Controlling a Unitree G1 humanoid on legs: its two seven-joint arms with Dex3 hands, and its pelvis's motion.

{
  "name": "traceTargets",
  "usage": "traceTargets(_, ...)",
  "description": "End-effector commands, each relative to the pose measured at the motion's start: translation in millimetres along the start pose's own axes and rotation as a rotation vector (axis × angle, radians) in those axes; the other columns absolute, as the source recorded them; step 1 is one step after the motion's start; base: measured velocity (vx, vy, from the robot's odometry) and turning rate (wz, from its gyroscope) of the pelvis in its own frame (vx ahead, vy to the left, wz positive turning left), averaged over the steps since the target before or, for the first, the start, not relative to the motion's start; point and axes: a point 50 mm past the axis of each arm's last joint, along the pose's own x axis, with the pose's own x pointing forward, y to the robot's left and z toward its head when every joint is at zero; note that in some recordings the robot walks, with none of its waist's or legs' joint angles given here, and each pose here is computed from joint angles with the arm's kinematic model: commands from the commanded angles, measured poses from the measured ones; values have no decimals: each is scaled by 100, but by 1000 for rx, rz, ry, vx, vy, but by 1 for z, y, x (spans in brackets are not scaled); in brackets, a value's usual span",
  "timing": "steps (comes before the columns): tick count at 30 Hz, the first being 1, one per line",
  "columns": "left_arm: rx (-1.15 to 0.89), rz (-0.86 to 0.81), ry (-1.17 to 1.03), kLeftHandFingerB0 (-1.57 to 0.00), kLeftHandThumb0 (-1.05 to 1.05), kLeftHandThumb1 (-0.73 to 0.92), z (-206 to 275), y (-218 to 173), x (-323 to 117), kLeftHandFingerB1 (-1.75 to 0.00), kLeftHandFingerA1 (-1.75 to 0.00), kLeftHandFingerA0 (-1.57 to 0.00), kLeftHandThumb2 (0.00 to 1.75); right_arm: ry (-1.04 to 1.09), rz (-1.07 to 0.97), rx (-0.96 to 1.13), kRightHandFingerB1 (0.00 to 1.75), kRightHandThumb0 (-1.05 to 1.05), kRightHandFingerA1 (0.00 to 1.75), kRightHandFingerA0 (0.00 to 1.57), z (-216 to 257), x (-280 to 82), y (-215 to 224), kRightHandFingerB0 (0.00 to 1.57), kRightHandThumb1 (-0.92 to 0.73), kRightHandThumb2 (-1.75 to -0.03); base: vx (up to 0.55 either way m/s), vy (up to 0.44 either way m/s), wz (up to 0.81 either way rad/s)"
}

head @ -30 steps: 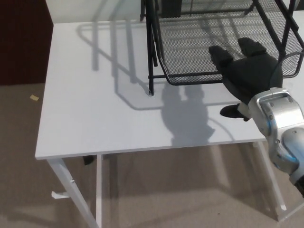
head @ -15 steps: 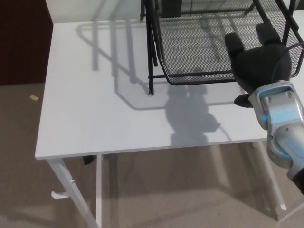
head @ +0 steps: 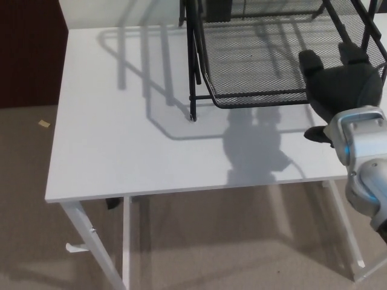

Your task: The robot walks towards a file tray kept in the middle of a desk and uses its right hand to grab a tray and pulls it out towards itself

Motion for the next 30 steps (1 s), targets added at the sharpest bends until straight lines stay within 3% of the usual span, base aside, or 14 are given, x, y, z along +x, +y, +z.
traceTargets(1,53,-9,-30,-31,-43,61,5,1,-2,-33,-47,-59,58,7,76,83,7,-72,6,0,-8,-1,10,0,-47,-80,0,0,0)
traceTargets(3,56,-11,-32,-31,-43,61,6,1,-3,-33,-47,-60,58,4,83,89,8,-72,8,0,-8,-1,13,0,-47,-81,0,0,0)
traceTargets(4,53,-11,-33,-26,-50,48,6,1,-3,-46,-59,-56,79,4,91,91,8,-71,7,0,-8,-2,14,0,-47,-81,0,0,0)
traceTargets(5,48,-13,-36,-26,-52,49,7,1,-4,-46,-59,-57,79,3,100,95,9,-70,9,0,-8,-2,16,0,-47,-81,0,0,0)
traceTargets(9,38,-12,-39,-26,-51,49,9,2,-5,-45,-60,-57,78,-6,134,129,9,-67,11,0,-9,-5,19,0,-46,-80,0,0,0)
traceTargets(10,33,-14,-42,-32,-43,61,9,2,-5,-34,-49,-60,58,-13,132,113,12,-66,13,0,-9,-7,21,0,-45,-80,0,0,0)
traceTargets(11,35,-14,-41,-32,-42,61,8,2,-5,-34,-48,-59,58,-19,131,112,12,-65,13,0,-9,-8,22,0,-45,-80,0,0,0)
traceTargets(12,34,-13,-38,-33,-43,61,8,2,-5,-34,-48,-59,58,-29,132,112,12,-59,16,0,-10,-11,24,0,-57,-59,0,0,0)
traceTargets(13,38,-15,-39,-33,-44,61,7,2,-4,-34,-48,-59,57,-31,135,110,10,-59,15,0,-11,-13,25,0,-49,-65,0,0,0)
traceTargets(15,42,-17,-39,-32,-44,61,5,3,-2,-34,-48,-59,58,-42,140,95,11,-60,15,0,-13,-16,28,0,-57,-59,0,0,0)
traceTargets(16,44,-18,-39,-32,-43,61,6,4,-3,-34,-48,-59,58,-45,142,96,13,-65,14,0,-13,-17,29,0,-46,-81,0,0,0)
traceTargets(25,65,-24,-45,-34,-44,60,10,9,-3,-34,-47,-60,57,-115,121,69,13,-66,13,0,-22,-37,33,0,-45,-80,0,0,0)
traceTargets(26,60,-25,-49,-27,-50,49,11,8,-3,-46,-59,-55,80,-130,117,64,13,-66,13,0,-23,-40,31,0,-45,-80,0,0,0)
traceTargets(30,61,-26,-50,-27,-49,48,12,10,-3,-46,-59,-57,80,-171,91,52,16,-65,16,0,-23,-49,26,0,-44,-81,0,0,0)
